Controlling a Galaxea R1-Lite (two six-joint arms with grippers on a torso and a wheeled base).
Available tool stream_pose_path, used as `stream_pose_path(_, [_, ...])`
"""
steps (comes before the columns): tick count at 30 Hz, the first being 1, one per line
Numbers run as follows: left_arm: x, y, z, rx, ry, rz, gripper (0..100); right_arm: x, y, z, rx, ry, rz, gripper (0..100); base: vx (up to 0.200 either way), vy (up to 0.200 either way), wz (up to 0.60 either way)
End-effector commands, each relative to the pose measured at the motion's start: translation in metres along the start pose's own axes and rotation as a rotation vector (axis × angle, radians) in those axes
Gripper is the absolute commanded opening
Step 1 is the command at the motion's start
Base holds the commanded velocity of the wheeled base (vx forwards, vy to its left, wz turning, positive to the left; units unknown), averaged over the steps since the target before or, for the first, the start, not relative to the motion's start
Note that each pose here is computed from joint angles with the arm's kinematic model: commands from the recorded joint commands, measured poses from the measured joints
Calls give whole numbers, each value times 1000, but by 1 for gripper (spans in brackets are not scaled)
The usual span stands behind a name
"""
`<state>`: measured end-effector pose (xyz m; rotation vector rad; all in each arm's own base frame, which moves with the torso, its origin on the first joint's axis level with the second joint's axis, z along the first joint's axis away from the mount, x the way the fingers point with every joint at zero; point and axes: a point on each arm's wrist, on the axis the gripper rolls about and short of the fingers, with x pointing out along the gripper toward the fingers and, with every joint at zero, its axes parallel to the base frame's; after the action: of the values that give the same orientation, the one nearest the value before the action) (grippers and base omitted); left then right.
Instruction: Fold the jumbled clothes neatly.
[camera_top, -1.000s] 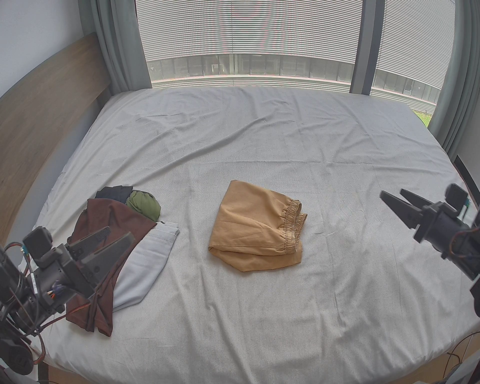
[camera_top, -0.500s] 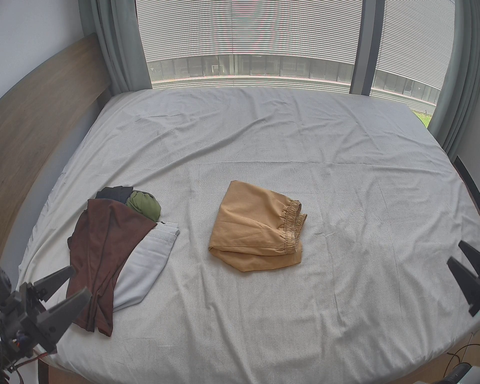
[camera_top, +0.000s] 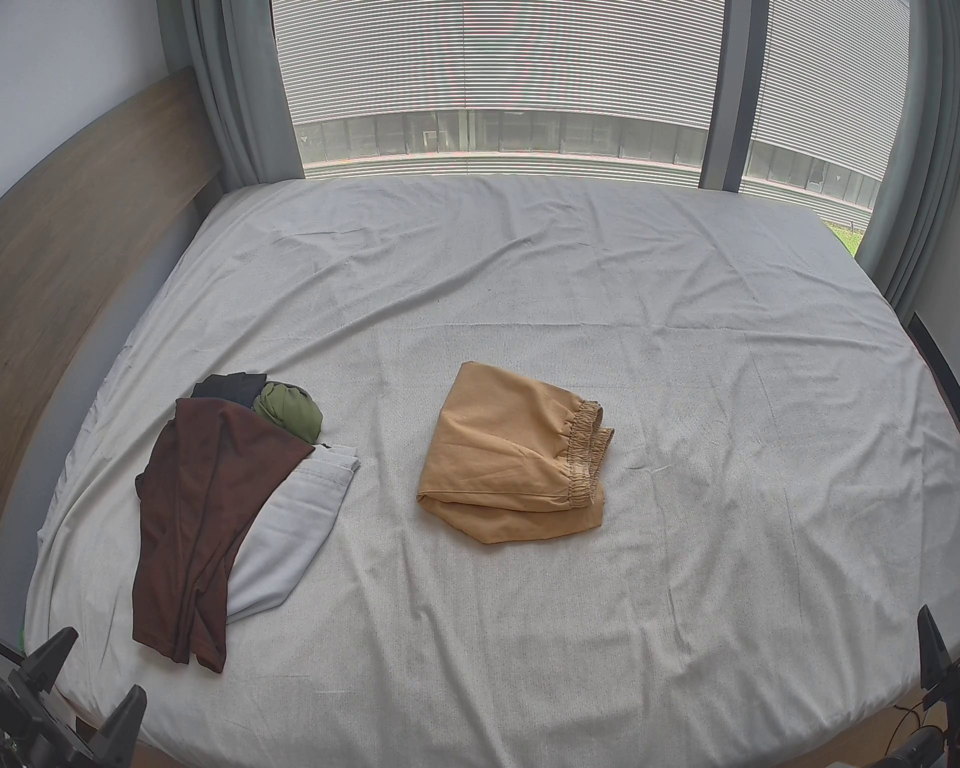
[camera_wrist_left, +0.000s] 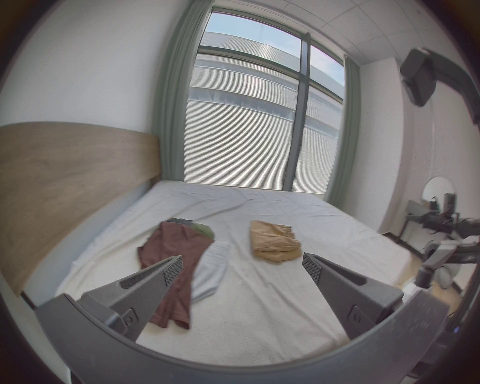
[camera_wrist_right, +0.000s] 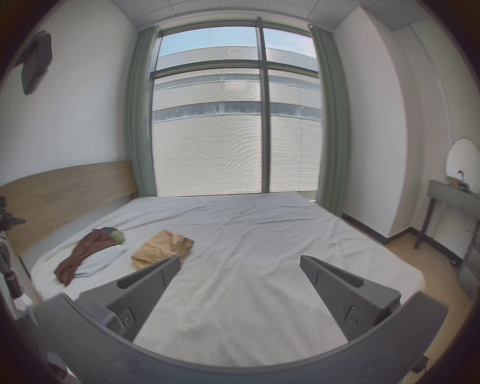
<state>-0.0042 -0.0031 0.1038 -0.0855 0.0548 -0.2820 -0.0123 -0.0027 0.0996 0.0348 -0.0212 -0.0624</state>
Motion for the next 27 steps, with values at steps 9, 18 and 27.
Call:
stream_pose_path(9, [-18,-1,-23,132,-104,266,100,-11,3,-19,-83,-35,145,100,0,0,0])
stream_pose_path(18, [-17,1,-29,86,-52,304,100,-11,0,-24,-39,19,46,100,0,0,0])
stream_pose_path(27, [-17,0,-29,103,-47,275,100,-11,1,-24,-48,16,84,100,0,0,0])
